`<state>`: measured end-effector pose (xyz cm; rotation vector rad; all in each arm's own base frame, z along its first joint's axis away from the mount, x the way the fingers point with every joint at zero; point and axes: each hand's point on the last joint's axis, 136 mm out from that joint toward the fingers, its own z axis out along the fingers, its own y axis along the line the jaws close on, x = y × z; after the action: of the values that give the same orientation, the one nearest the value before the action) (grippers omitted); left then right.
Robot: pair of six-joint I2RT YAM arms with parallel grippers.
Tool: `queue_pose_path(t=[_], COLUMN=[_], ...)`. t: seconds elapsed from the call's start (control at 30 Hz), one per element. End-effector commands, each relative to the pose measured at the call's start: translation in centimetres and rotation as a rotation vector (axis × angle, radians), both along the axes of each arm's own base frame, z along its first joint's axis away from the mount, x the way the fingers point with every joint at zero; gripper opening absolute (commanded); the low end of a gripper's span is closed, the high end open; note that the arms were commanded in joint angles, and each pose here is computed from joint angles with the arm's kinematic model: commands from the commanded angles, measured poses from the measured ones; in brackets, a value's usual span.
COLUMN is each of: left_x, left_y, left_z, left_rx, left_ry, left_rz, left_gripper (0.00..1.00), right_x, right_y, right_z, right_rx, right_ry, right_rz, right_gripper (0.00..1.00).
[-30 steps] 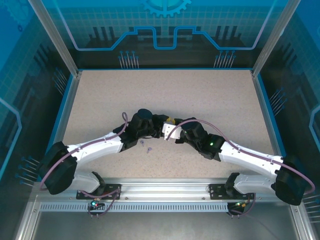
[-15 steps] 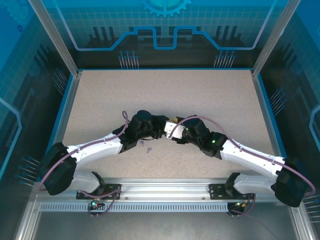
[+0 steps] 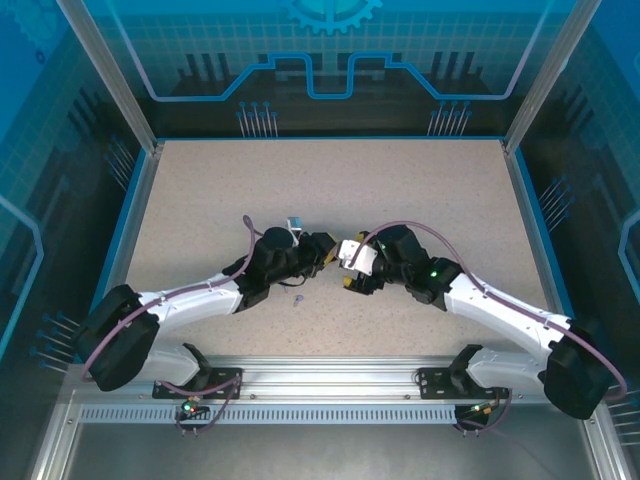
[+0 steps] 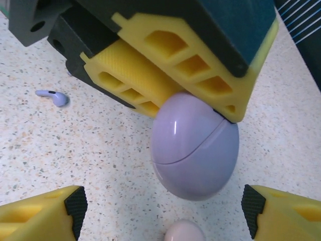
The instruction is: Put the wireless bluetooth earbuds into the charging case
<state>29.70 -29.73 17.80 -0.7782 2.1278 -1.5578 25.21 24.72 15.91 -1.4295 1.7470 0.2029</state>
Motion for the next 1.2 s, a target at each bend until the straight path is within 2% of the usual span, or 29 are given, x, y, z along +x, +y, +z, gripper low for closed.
queue_pose_path(t=[0.0, 0.13, 0.33, 0.47, 0.53, 0.7, 0.9, 1.07, 1.17], left_x=[-0.4, -0.9, -1.4, -1.6, -1.6, -1.6, -1.5, -1.6, -1.6], left_y=[-0.7, -1.0, -1.2, -1.3, -1.4, -1.6, -1.7, -1.5, -1.4], left_z=[3.5, 3.7, 3.2, 2.9, 2.8, 2.7, 2.7, 3.0, 2.9], left_rx=[-0.031, -0.019, -0.027, -0.04, -0.047, -0.058, -0.056, -0.051, -0.043], left_ry=[-0.202, -0.246, -0.249, -0.242, -0.241, -0.243, -0.247, -0.257, -0.251], left_rz=[-0.085, -0.13, -0.16, -0.165, -0.168, -0.175, -0.178, -0.176, -0.18], left_gripper=[0.18, 0.18, 0.18, 0.17, 0.17, 0.19, 0.36, 0.48, 0.51], right_x=[-0.5, -0.4, -0.1, -0.2, 0.3, 0.3, 0.1, 0.2, 0.6], right_y=[0.9, 0.7, 1.3, 1.7, 2.0, 2.1, 1.8, 1.3, 0.9], right_z=[1.6, 2.2, 2.6, 2.3, 3.4, 3.5, 3.1, 2.7, 2.8], right_rx=[0.099, 0.143, 0.157, 0.157, 0.166, 0.167, 0.157, 0.147, 0.147], right_ry=[0.079, 0.123, 0.152, 0.181, 0.167, 0.18, 0.2, 0.199, 0.187], right_rz=[0.048, 0.062, 0.082, 0.095, 0.099, 0.101, 0.088, 0.055, 0.012], right_gripper=[0.87, 0.9, 0.87, 0.77, 0.69, 0.58, 0.45, 0.44, 0.44])
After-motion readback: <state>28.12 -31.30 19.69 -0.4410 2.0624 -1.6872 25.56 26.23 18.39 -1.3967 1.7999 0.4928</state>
